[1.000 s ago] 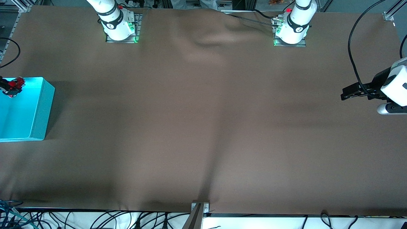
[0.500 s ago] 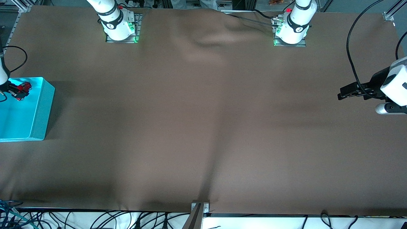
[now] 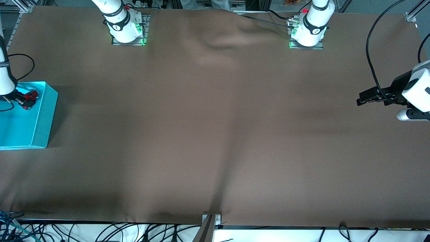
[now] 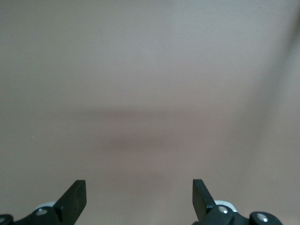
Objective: Wind red beetle toy and store in blue box
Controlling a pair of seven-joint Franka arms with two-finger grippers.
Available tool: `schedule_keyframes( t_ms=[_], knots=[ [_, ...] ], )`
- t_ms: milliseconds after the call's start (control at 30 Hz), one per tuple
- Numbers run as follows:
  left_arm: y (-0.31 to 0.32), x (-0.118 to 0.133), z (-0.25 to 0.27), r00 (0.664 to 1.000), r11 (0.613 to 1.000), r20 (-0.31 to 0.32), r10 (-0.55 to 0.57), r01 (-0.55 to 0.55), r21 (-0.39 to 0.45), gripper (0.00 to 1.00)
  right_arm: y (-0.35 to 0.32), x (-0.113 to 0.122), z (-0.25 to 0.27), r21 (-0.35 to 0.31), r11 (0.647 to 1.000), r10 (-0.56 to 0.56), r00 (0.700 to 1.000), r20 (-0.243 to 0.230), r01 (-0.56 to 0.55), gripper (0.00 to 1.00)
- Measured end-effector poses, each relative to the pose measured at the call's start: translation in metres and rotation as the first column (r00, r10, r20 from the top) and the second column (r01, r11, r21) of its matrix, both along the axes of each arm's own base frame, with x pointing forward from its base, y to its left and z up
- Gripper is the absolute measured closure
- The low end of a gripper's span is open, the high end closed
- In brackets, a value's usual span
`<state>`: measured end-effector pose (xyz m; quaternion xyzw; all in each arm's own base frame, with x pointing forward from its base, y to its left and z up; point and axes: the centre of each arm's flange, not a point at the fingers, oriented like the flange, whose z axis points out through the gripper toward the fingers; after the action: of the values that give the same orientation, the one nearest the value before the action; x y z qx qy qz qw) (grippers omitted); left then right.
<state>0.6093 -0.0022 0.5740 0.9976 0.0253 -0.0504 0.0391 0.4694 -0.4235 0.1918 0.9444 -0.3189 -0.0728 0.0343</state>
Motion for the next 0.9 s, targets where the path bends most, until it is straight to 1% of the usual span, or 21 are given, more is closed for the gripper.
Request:
schedule_keyframes(
  t_ms=[200, 500, 533, 567, 600, 633, 700, 733, 767, 800, 900],
  knots=[
    [0.0, 0.0, 0.0, 1.0, 1.0, 0.0, 0.0, 0.0, 0.0, 0.0, -0.005, -0.002, -0.004, 0.017, 1.0, -0.005, 1.0, 0.031, 0.005, 0.5],
    [0.0, 0.0, 0.0, 1.0, 1.0, 0.0, 0.0, 0.0, 0.0, 0.0, -0.006, -0.003, -0.004, 0.021, 1.0, -0.006, 0.999, 0.034, 0.005, 0.5],
    [0.0, 0.0, 0.0, 1.0, 1.0, 0.0, 0.0, 0.0, 0.0, 0.0, -0.005, -0.003, -0.005, 0.022, 1.0, -0.007, 0.999, 0.034, 0.006, 0.48],
    [0.0, 0.0, 0.0, 1.0, 1.0, 0.0, 0.0, 0.0, 0.0, 0.0, -0.005, -0.003, -0.006, 0.024, 1.0, -0.008, 0.999, 0.034, 0.008, 0.45],
    [0.0, 0.0, 0.0, 1.0, 1.0, 0.0, 0.0, 0.0, 0.0, 0.0, -0.005, -0.003, -0.008, 0.026, 1.0, -0.01, 0.999, 0.032, 0.009, 0.37],
    [0.0, 0.0, 0.0, 1.0, 1.0, 0.0, 0.0, 0.0, 0.0, 0.0, -0.004, -0.003, -0.009, 0.028, 1.0, -0.01, 0.999, 0.031, 0.01, 0.37],
    [0.0, 0.0, 0.0, 1.0, 1.0, 0.0, 0.0, 0.0, 0.0, 0.0, -0.004, -0.004, -0.012, 0.03, 0.999, -0.011, 1.0, 0.028, 0.01, 0.29],
    [0.0, 0.0, 0.0, 1.0, 1.0, 0.0, 0.0, 0.0, 0.0, 0.0, -0.003, -0.004, -0.014, 0.031, 0.999, -0.011, 1.0, 0.026, 0.01, 0.2],
    [0.0, 0.0, 0.0, 1.0, 1.0, 0.0, 0.0, 0.0, 0.0, 0.0, -0.003, -0.004, -0.015, 0.031, 0.999, -0.011, 1.0, 0.025, 0.01, 0.15],
    [0.0, 0.0, 0.0, 1.0, 1.0, 0.0, 0.0, 0.0, 0.0, 0.0, -0.003, -0.004, -0.016, 0.032, 0.999, -0.011, 1.0, 0.024, 0.01, 0.13],
    [0.0, 0.0, 0.0, 1.0, 1.0, 0.0, 0.0, 0.0, 0.0, 0.0, -0.004, -0.002, -0.014, 0.027, 1.0, -0.009, 1.0, 0.029, 0.009, 0.01]
  ],
)
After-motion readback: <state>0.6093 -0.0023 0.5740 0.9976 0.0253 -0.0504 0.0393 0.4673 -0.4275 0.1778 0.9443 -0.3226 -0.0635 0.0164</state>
